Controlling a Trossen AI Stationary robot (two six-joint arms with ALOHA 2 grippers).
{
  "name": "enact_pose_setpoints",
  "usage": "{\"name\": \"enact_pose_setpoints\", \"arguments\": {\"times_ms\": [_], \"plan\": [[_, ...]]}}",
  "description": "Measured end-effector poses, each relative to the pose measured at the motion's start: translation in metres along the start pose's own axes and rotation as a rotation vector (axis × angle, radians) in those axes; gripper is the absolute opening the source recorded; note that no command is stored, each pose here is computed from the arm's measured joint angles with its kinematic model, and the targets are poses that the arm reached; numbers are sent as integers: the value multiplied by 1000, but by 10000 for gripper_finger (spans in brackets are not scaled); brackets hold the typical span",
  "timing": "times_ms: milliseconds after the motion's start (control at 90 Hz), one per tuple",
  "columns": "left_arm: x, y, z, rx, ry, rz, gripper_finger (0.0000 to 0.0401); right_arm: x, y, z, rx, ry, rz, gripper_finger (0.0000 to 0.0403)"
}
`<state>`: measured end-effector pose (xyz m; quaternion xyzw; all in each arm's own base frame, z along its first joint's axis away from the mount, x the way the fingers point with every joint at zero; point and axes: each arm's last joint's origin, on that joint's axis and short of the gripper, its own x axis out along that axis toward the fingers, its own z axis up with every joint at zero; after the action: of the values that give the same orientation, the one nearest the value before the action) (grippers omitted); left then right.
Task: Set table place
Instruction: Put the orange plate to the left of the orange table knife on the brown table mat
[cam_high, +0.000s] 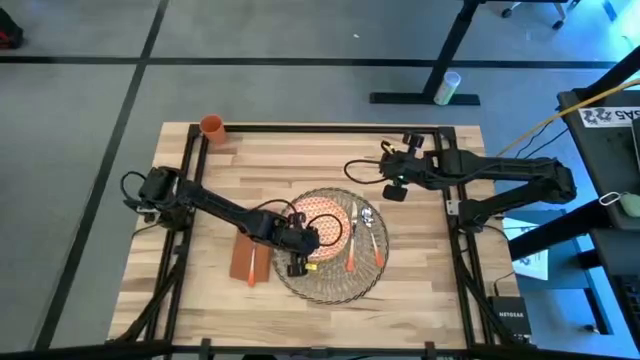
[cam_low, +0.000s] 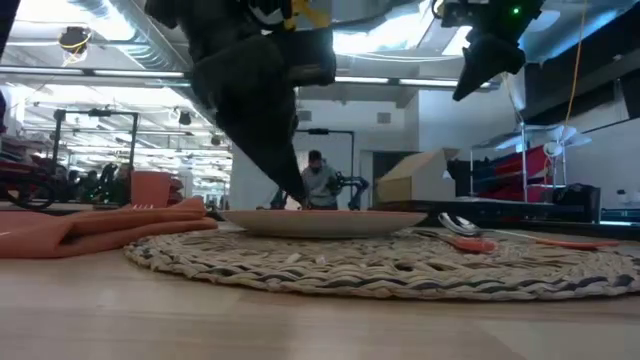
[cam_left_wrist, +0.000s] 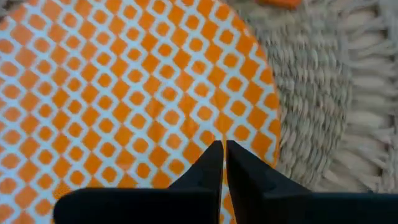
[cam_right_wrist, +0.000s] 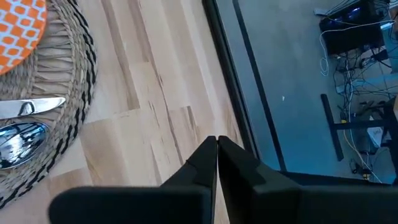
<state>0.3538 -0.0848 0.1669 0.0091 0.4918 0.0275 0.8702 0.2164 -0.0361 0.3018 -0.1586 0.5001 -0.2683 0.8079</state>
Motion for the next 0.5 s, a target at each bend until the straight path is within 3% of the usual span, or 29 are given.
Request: {"name": "enact_pose_setpoints", "arguments": {"times_ms": [200,500], "plan": [[7,1,-11,-24,8,-1,1,0,0,0,0,0,0,0],[4,-12,-3,-10,-69,-103,1,0,0,0,-1,-1,12,0]]}}
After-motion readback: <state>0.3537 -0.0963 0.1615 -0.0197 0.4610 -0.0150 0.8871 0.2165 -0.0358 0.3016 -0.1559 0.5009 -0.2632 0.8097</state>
